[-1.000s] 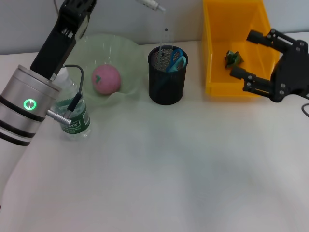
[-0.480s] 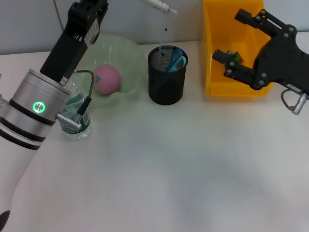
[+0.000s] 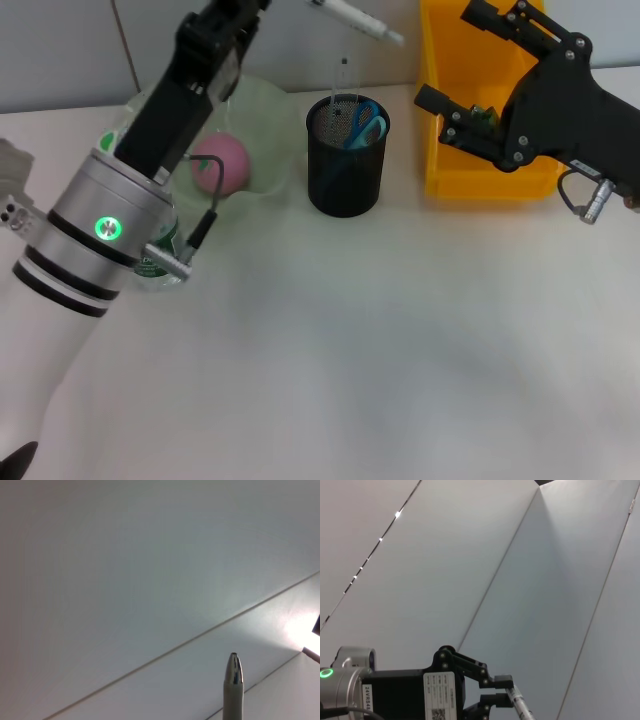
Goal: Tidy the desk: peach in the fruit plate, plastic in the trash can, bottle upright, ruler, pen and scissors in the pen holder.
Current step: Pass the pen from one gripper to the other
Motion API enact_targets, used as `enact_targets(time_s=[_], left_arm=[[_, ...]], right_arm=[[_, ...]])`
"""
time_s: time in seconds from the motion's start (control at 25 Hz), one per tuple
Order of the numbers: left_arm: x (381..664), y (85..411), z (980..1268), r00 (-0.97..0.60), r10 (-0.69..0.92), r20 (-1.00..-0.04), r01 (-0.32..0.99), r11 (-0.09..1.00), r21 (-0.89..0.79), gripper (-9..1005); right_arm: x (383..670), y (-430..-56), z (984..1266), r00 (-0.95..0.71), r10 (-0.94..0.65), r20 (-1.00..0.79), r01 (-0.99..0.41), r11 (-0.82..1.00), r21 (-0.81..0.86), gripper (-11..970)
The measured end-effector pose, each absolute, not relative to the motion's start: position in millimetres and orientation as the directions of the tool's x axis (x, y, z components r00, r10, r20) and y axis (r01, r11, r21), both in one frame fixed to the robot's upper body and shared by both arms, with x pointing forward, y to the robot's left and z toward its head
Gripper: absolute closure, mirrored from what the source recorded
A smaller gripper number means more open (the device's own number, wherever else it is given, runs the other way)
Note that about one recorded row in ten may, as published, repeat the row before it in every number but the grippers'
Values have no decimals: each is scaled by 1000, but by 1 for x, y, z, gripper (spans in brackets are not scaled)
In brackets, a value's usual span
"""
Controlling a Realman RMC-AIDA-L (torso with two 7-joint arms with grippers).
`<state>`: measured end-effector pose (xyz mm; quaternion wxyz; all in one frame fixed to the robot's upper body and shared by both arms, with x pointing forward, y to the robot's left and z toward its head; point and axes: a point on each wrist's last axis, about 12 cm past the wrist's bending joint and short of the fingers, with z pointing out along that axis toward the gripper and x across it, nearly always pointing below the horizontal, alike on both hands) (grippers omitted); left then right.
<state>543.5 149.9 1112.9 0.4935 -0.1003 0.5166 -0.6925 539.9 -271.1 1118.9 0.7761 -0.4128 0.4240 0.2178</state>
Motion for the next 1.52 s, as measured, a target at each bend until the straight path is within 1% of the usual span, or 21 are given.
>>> enact_targets(time_s=[0.36, 0.6, 1.52], left_arm=[[539, 140, 1113, -522, -766, -376, 581, 3, -814, 786], [536, 132, 1113, -527, -756, -388, 576, 18, -817, 781], [535, 124, 1114, -543, -746, -385, 566, 13, -824, 763]], right_arm=[[542, -266, 1119, 545, -7, -838, -696, 555, -456, 204], [543, -264, 1118, 544, -2, -839, -700, 551, -455, 204], [550, -252, 1116, 559, -14, -829, -687, 552, -472, 205]])
